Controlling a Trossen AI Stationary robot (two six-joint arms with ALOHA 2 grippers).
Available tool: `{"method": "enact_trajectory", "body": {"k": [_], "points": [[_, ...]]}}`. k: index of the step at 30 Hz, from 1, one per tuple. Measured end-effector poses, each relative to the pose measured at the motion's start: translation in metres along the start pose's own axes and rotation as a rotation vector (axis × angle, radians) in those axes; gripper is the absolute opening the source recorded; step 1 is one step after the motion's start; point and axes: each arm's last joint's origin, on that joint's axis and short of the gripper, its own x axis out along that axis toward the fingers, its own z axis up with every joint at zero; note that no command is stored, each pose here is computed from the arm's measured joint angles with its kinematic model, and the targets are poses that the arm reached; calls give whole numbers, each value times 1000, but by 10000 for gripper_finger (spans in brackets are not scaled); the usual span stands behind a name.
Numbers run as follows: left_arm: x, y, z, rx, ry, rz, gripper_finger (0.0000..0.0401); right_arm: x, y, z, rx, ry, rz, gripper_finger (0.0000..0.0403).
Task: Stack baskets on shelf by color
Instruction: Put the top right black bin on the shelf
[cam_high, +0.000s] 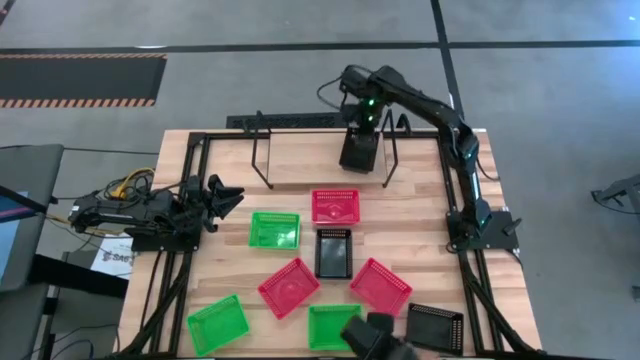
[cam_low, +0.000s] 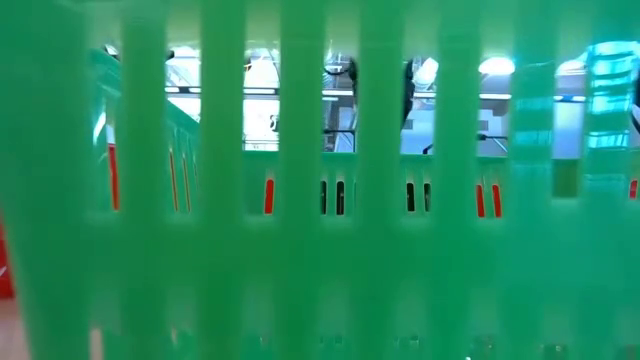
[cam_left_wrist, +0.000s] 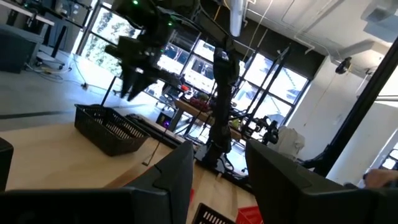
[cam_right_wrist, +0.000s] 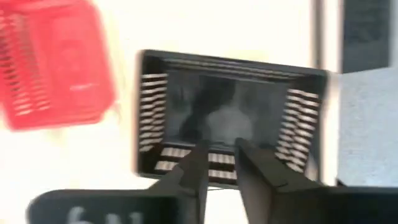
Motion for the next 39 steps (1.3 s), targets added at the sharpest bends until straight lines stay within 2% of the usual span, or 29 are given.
{"method": "enact_trajectory", "body": {"k": [3,7,14,20,34,39], "points": [[0,0,0,-3,1,-2,135,2,17,6,-35,30,23,17],[0,0,0,-26,5,-10,135,13,30,8,10,96,53,5],[0,-1,0,-29,22,-49,135,47,41,0,20,280,-2,2],[0,-2,-1,-29,24,-54,135,69,42,-1,29,289,-8,1],[0,-2,-1,-29,24,-52,135,70,60,-7,12,393,33,1],[0,-1,-1,-29,23,-50,135,63,62,-7,24,373,22,1]]}}
